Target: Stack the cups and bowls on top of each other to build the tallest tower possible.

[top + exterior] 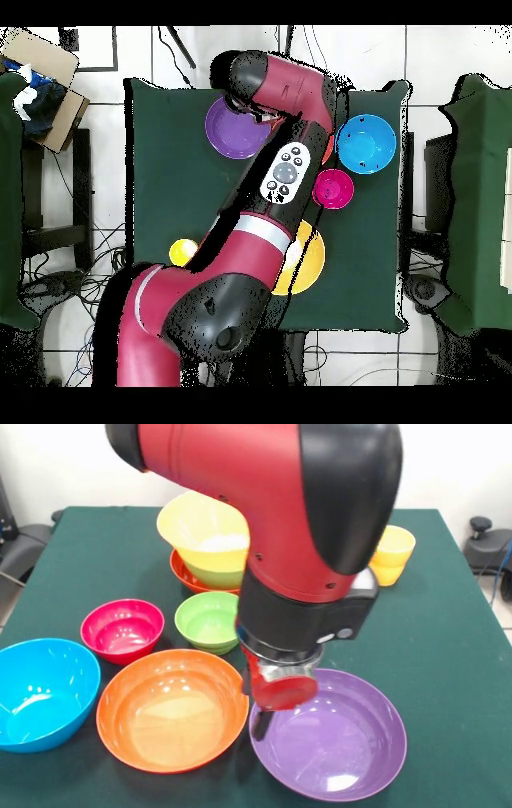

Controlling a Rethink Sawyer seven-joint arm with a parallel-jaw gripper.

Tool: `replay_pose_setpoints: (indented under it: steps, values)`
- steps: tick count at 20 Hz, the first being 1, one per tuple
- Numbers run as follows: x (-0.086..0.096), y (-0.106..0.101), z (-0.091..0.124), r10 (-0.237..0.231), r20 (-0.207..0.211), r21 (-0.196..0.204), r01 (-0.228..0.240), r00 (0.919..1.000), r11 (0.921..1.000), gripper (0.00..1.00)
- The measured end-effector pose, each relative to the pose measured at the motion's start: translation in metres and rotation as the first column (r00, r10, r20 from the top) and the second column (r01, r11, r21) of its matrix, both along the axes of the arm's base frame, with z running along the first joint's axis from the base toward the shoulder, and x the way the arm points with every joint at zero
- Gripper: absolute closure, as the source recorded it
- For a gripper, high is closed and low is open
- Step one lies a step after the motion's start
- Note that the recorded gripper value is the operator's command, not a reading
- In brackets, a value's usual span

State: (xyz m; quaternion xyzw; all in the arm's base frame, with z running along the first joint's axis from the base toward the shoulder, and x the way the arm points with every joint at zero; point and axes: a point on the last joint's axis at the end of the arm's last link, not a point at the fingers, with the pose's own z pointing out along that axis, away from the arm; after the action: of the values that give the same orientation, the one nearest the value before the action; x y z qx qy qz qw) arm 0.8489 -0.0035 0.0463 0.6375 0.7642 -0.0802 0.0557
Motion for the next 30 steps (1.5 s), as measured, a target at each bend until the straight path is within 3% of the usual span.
replay_pose_setpoints:
  steps: [10,17,30]
  values:
    - [0.001,0.032,0.006,0.019,0.013,0.043,-0.019,0.9997,0.9989,0.00]
    - [-0.005,0.030,0.010,-0.005,0.006,0.061,0.004,1.0000,0.9982,0.00]
    - [-0.043,0.008,0.026,-0.083,-0.053,0.055,0.086,0.9951,0.9948,0.00]
